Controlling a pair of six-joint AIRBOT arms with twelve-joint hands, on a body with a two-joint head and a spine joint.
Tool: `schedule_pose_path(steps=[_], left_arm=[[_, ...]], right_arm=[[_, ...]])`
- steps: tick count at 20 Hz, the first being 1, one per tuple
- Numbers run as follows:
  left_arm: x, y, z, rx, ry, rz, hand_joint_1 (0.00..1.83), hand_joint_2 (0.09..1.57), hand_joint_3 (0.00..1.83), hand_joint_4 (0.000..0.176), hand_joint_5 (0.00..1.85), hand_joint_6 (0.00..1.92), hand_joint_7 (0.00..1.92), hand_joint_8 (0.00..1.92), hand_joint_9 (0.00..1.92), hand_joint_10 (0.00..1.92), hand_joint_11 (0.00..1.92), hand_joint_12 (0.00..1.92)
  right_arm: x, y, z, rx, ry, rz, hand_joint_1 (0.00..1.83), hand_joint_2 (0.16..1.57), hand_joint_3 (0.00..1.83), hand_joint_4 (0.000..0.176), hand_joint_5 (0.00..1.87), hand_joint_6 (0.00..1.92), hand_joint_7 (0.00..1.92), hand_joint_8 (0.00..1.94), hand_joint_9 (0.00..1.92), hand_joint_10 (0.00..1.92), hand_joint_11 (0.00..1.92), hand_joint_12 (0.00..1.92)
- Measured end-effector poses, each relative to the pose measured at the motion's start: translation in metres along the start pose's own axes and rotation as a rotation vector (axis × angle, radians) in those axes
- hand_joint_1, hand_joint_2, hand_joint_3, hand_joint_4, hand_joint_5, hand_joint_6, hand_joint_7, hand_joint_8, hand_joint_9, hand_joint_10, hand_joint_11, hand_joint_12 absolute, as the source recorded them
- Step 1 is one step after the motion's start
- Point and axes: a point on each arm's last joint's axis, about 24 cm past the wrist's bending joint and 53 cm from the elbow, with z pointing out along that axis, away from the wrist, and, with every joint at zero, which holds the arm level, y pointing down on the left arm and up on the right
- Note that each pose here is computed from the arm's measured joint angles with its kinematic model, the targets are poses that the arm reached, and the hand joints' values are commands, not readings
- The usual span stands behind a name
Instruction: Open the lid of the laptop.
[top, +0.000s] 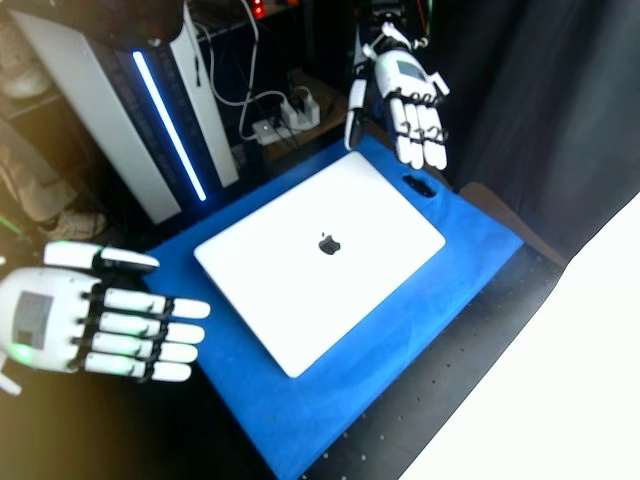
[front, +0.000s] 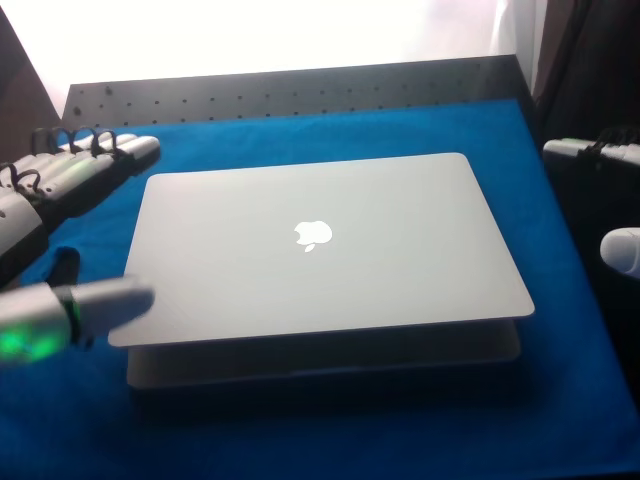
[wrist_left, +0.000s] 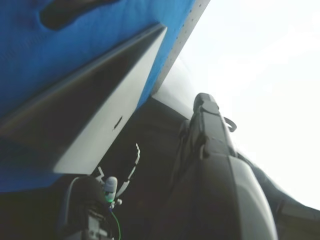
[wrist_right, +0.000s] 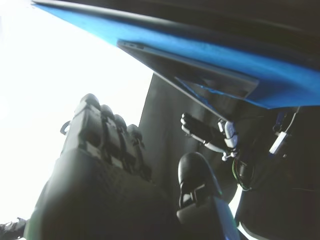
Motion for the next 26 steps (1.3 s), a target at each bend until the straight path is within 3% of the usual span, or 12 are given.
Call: schedule_pose_path(steps=[2, 3, 4, 5, 7, 11, 12, 13, 16, 19, 21, 26], left_arm=[[0.002, -0.009, 0.001, 0.037, 0.012, -0.003, 0.3, 1.2, 0.0, 0.0, 0.0, 0.0, 0.0, 0.0, 0.0, 0.0, 0.01, 0.07], [0.006, -0.011, 0.001, 0.044, 0.025, -0.003, 0.31, 1.18, 0.0, 0.0, 0.0, 0.0, 0.0, 0.0, 0.0, 0.0, 0.01, 0.08], [0.008, -0.012, 0.002, 0.048, 0.036, 0.0, 0.35, 1.12, 0.0, 0.0, 0.0, 0.0, 0.0, 0.0, 0.0, 0.0, 0.0, 0.02], [0.011, -0.018, 0.006, 0.064, 0.053, 0.008, 0.34, 1.06, 0.0, 0.0, 0.0, 0.0, 0.0, 0.0, 0.0, 0.0, 0.0, 0.0], [0.013, -0.022, 0.008, 0.078, 0.065, 0.016, 0.34, 1.03, 0.0, 0.0, 0.0, 0.0, 0.0, 0.0, 0.0, 0.0, 0.0, 0.0], [0.036, -0.03, 0.022, 0.111, 0.145, 0.036, 0.58, 0.94, 0.0, 0.0, 0.0, 0.0, 0.0, 0.0, 0.0, 0.0, 0.0, 0.0], [0.042, -0.031, 0.025, 0.118, 0.167, 0.034, 0.65, 0.93, 0.0, 0.03, 0.0, 0.0, 0.0, 0.0, 0.0, 0.0, 0.0, 0.0], [0.049, -0.031, 0.029, 0.121, 0.187, 0.027, 0.67, 0.92, 0.0, 0.042, 0.0, 0.0, 0.0, 0.0, 0.0, 0.0, 0.0, 0.0], [0.058, -0.034, 0.042, 0.131, 0.224, 0.049, 0.66, 0.93, 0.0, 0.035, 0.0, 0.0, 0.0, 0.0, 0.0, 0.0, 0.0, 0.0], [0.063, -0.036, 0.05, 0.136, 0.237, 0.055, 0.6, 0.96, 0.01, 0.0, 0.0, 0.0, 0.0, 0.0, 0.0, 0.0, 0.0, 0.0], [0.067, -0.035, 0.054, 0.133, 0.252, 0.063, 0.61, 0.98, 0.01, 0.0, 0.0, 0.0, 0.0, 0.0, 0.0, 0.0, 0.0, 0.0], [0.061, -0.034, 0.062, 0.132, 0.233, 0.067, 0.61, 1.03, 0.02, 0.0, 0.0, 0.0, 0.0, 0.0, 0.0, 0.0, 0.0, 0.0]], right_arm=[[0.011, -0.005, 0.001, 0.018, 0.037, -0.002, 0.0, 1.34, 0.01, 0.01, 0.08, 0.01, 0.12, 0.01, 0.11, 0.02, 0.09, 0.19], [0.014, -0.007, 0.0, 0.027, 0.053, -0.007, 0.0, 1.35, 0.01, 0.013, 0.07, 0.0, 0.12, 0.01, 0.1, 0.02, 0.1, 0.2], [0.018, -0.009, 0.0, 0.036, 0.067, -0.005, 0.0, 1.35, 0.01, 0.046, 0.04, 0.0, 0.08, 0.0, 0.06, 0.0, 0.07, 0.18], [0.026, -0.014, -0.001, 0.055, 0.101, -0.009, 0.0, 1.37, 0.0, 0.032, 0.02, 0.0, 0.01, 0.0, 0.0, 0.0, 0.02, 0.1], [0.031, -0.016, -0.001, 0.063, 0.123, -0.013, 0.0, 1.38, 0.01, 0.027, 0.02, 0.01, 0.0, 0.0, 0.0, 0.0, 0.01, 0.08], [0.041, -0.02, -0.003, 0.08, 0.162, -0.017, 0.0, 1.37, 0.0, 0.028, 0.0, 0.0, 0.0, 0.0, 0.0, 0.0, 0.0, 0.0], [0.041, -0.02, -0.003, 0.082, 0.164, -0.019, 0.0, 1.36, 0.0, 0.024, 0.0, 0.0, 0.0, 0.0, 0.0, 0.0, 0.0, 0.0], [0.041, -0.021, -0.003, 0.084, 0.165, -0.017, 0.0, 1.36, 0.0, 0.023, 0.0, 0.0, 0.0, 0.0, 0.0, 0.0, 0.0, 0.0], [0.045, -0.021, -0.004, 0.085, 0.179, -0.014, 0.0, 1.36, 0.0, 0.005, 0.0, 0.0, 0.0, 0.0, 0.0, 0.0, 0.0, 0.0], [0.051, -0.021, -0.005, 0.086, 0.208, -0.014, 0.0, 1.35, 0.0, 0.022, 0.0, 0.0, 0.0, 0.0, 0.0, 0.0, 0.0, 0.0], [0.055, -0.023, -0.006, 0.094, 0.224, -0.016, 0.0, 1.37, 0.0, 0.0, 0.0, 0.0, 0.0, 0.0, 0.0, 0.0, 0.0, 0.0], [0.063, -0.031, -0.009, 0.128, 0.257, -0.034, 0.0, 1.42, 0.02, 0.0, 0.0, 0.0, 0.0, 0.0, 0.0, 0.0, 0.0, 0.0]])
